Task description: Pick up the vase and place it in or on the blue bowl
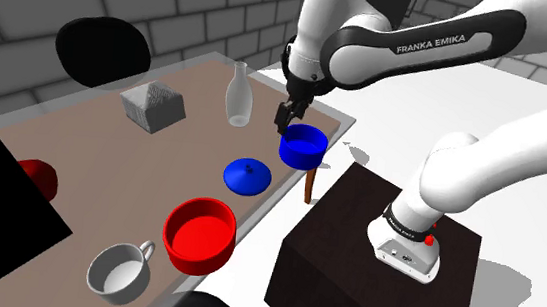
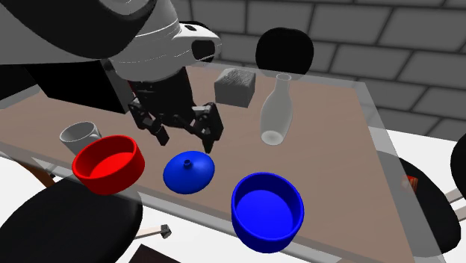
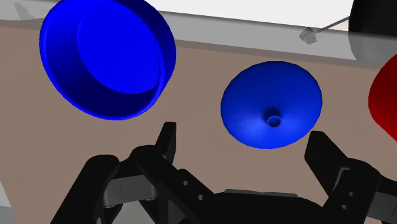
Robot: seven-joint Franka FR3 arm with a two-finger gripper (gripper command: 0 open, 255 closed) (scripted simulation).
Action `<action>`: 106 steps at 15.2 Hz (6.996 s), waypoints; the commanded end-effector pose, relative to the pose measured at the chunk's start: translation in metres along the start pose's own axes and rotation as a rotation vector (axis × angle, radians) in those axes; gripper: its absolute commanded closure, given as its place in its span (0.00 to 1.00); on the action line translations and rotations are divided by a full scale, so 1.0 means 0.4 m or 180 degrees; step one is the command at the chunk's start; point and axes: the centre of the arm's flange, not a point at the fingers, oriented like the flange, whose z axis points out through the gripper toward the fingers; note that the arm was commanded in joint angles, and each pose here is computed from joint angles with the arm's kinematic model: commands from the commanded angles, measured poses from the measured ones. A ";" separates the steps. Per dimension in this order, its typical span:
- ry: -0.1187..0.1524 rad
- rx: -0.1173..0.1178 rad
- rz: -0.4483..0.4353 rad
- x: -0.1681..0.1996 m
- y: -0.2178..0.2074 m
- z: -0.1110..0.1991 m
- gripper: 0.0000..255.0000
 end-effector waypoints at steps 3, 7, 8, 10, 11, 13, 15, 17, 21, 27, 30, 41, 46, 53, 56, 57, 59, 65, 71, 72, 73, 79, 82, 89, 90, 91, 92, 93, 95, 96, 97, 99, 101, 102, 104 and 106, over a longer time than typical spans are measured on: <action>0.0001 -0.0005 0.0003 0.047 -0.065 0.103 0.00; -0.0004 -0.0015 0.0005 0.089 -0.134 0.209 0.00; -0.0005 -0.0017 0.0005 0.100 -0.152 0.235 0.00; -0.0007 -0.0022 0.0006 0.121 -0.186 0.288 0.00; -0.0008 -0.0023 0.0006 0.127 -0.196 0.304 0.00; -0.0008 -0.0023 0.0006 0.127 -0.196 0.330 0.00; -0.0008 -0.0023 0.0006 0.127 -0.196 0.357 0.00; -0.0008 -0.0023 0.0006 0.127 -0.196 0.383 0.00; -0.0008 -0.0023 0.0006 0.127 -0.195 0.404 0.00; -0.0008 -0.0023 0.0006 0.127 -0.195 0.404 1.00; -0.0008 -0.0023 0.0006 0.127 -0.195 0.404 1.00; -0.0008 -0.0023 0.0006 0.133 -0.192 0.338 1.00; -0.0008 -0.0023 0.0006 0.138 -0.189 0.273 1.00; -0.0008 -0.0023 0.0006 0.147 -0.184 0.181 1.00; -0.0008 -0.0023 0.0006 0.150 -0.182 0.141 1.00; -0.0008 -0.0023 0.0006 0.151 -0.181 0.128 1.00; -0.0008 -0.0023 0.0006 0.154 -0.180 0.102 1.00; -0.0008 -0.0023 0.0006 0.161 -0.176 0.023 1.00; -0.0008 -0.0023 0.0006 0.119 -0.019 -0.009 1.00; -0.0008 -0.0023 0.0006 0.110 0.013 -0.014 1.00; -0.0008 -0.0023 0.0006 0.102 0.044 -0.020 1.00; -0.0008 -0.0023 0.0006 0.051 0.232 -0.053 1.00; -0.0008 -0.0023 0.0006 0.025 0.327 -0.070 1.00; -0.0008 -0.0023 0.0006 -0.009 0.432 -0.036 1.00; -0.0008 -0.0023 0.0006 -0.010 0.431 -0.023 1.00; -0.0008 -0.0023 0.0006 -0.011 0.430 -0.010 1.00; -0.0008 -0.0023 0.0006 -0.012 0.430 0.003 1.00; -0.0008 -0.0023 0.0006 -0.014 0.429 0.016 1.00; -0.0008 -0.0023 0.0006 -0.016 0.428 0.043 1.00; -0.0008 -0.0023 0.0006 -0.017 0.427 0.056 1.00; -0.0008 -0.0023 0.0006 -0.018 0.426 0.069 1.00; -0.0008 -0.0023 0.0006 -0.021 0.425 0.095 1.00; -0.0008 -0.0023 0.0006 -0.023 0.424 0.122 1.00; -0.0008 -0.0023 0.0006 -0.024 0.423 0.135 1.00; -0.0008 -0.0023 0.0006 -0.027 0.422 0.161 1.00; -0.0008 -0.0023 0.0006 -0.029 0.420 0.187 1.00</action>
